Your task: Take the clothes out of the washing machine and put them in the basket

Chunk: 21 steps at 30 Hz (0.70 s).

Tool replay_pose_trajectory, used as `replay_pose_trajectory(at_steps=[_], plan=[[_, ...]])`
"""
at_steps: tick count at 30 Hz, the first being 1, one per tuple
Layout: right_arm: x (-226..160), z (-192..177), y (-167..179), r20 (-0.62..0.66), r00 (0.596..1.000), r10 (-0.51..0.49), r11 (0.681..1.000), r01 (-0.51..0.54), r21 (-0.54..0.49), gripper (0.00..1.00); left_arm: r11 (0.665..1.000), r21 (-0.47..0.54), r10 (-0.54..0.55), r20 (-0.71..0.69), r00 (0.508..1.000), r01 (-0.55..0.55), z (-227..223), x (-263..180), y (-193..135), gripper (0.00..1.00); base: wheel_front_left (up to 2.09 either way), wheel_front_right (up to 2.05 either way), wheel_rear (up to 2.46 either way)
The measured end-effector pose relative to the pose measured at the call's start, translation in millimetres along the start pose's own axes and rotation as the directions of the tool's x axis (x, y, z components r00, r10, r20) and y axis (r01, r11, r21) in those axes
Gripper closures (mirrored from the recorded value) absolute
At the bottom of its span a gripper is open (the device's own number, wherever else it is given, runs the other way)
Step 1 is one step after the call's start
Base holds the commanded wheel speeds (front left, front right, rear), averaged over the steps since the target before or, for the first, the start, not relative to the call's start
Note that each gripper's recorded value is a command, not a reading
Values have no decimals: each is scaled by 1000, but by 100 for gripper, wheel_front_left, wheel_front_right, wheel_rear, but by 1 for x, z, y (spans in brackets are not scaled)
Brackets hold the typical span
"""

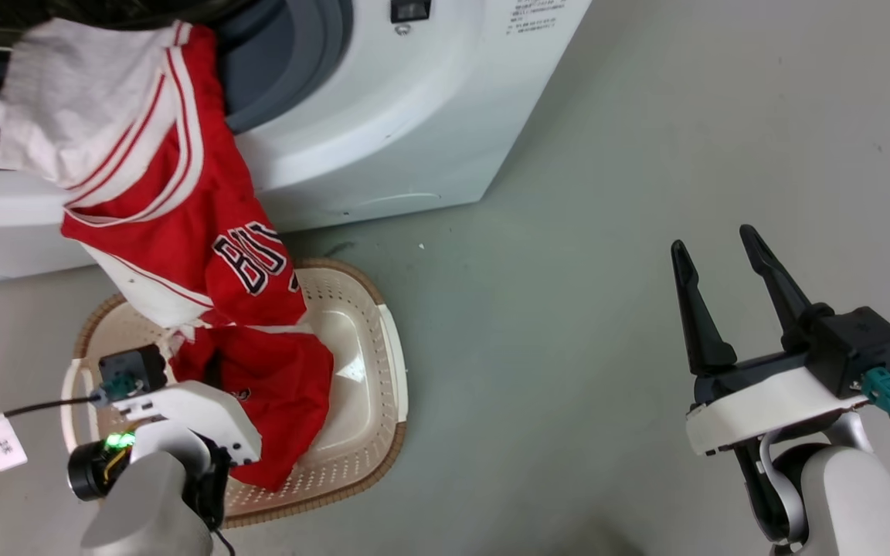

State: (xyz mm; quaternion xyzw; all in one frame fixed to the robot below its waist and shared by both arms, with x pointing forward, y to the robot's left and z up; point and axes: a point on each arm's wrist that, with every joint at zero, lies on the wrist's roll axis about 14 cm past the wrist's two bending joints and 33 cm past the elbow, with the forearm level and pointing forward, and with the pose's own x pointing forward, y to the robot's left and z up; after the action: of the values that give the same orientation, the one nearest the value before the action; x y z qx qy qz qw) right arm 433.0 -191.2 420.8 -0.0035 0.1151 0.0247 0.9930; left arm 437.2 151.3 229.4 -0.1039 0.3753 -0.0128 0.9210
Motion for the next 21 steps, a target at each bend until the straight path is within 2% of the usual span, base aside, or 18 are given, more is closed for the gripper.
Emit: replay_pose_trajectory(at_steps=[8,9,11,13,15,21], plan=[[11,-17,-2,-31,1000,-1,1000,1,1,0,999,-25,23,-100,995,-25,-20,26,6,100,0,0,0],[12,-19,-2,-36,999,0,1000,1,2,0,999,-23,21,-107,994,-23,-22,28,6,98,0,0,0],[13,-21,-4,-36,999,-3,1000,3,1,0,1000,-24,14,-115,993,-17,-23,33,4,83,0,0,0],[14,-22,-5,-39,999,-7,1000,7,-5,0,999,-34,14,-118,993,-18,-23,35,3,53,0,0,0],[13,-22,-6,-36,999,-9,1000,9,-4,0,999,-35,13,-120,993,-17,-23,35,3,1,0,0,0],[9,-14,-7,-16,1000,-13,1000,13,-2,0,1000,-22,9,-92,996,-11,-14,23,3,0,0,0,0]])
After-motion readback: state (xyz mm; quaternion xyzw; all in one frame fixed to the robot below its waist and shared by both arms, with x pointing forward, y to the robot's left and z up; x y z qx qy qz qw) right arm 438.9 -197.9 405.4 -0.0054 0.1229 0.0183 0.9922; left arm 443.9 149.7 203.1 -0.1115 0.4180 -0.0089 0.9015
